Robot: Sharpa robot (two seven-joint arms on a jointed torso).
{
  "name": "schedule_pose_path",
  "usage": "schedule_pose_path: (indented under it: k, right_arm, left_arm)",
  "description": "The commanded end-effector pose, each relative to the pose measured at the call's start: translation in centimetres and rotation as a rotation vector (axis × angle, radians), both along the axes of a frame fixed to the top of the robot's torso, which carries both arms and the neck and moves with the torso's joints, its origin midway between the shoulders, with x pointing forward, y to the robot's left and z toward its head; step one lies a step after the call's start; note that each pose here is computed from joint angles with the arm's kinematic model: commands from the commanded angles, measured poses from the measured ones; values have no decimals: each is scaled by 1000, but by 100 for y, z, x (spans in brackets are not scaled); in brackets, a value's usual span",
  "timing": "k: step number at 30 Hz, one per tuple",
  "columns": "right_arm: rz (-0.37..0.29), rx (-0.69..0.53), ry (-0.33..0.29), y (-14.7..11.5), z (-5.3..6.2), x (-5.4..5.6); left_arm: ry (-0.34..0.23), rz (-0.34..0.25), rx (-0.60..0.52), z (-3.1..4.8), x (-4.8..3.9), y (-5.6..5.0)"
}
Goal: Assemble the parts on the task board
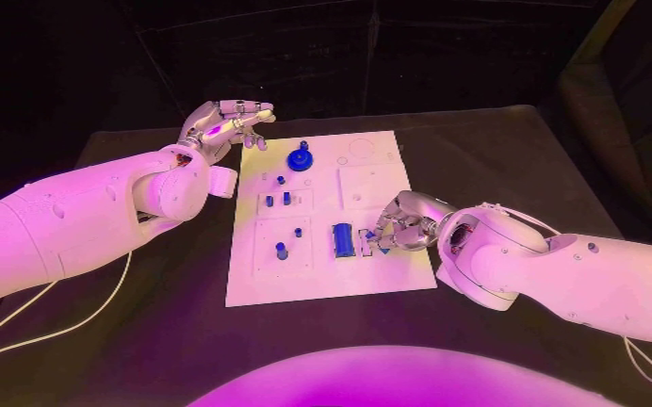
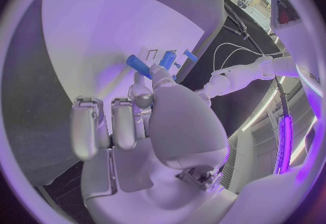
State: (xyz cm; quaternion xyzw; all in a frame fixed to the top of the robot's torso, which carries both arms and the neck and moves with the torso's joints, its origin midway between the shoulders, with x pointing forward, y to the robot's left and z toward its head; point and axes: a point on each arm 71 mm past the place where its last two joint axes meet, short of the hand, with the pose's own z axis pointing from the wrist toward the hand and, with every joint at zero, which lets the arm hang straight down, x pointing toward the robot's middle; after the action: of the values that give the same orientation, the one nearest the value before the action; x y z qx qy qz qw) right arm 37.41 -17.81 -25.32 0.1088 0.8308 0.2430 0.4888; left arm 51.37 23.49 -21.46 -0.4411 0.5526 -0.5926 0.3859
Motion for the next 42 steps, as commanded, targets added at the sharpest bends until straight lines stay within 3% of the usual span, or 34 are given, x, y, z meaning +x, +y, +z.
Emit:
schedule_pose_path:
  k: [1,20,42]
  right_arm:
    - [-42,33,-11,29,12,24]
    - [-14,-112,1,138,-79,99]
    - [31,-119,11,226,-63,48]
  left_arm:
    - [-4,-11,-10,16,-1,-16]
    - [1,-17,-11,12,1,-29]
    - [3,-19,-11,9,5,-31]
